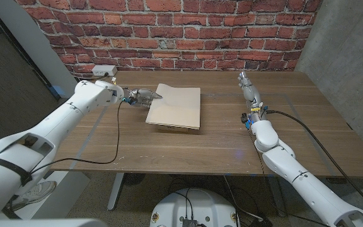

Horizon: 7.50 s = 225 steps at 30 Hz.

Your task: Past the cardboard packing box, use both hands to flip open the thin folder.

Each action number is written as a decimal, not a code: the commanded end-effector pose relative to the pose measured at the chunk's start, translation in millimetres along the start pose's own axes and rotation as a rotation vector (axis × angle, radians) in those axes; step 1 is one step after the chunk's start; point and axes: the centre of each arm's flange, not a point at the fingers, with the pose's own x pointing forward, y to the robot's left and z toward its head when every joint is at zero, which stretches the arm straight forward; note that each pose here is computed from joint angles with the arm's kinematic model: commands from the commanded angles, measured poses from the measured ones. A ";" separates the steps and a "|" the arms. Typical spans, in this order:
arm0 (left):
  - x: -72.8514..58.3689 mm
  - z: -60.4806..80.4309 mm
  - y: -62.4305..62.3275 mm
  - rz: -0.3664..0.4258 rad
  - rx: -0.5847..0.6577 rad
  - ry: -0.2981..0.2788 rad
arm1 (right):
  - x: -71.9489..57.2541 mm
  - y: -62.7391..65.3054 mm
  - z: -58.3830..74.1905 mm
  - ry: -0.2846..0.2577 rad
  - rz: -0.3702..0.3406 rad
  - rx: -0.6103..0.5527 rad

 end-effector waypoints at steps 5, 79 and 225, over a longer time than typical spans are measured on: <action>-1.8 -12.0 -5.4 -0.038 -0.133 -0.160 | -0.4 2.2 3.3 0.005 0.008 -0.011; 3.6 25.7 -26.3 -0.190 -0.228 -0.441 | 12.0 37.2 24.0 0.117 0.207 0.102; -0.4 51.6 -35.1 0.109 0.157 -0.410 | 19.9 58.5 57.3 0.214 0.384 0.421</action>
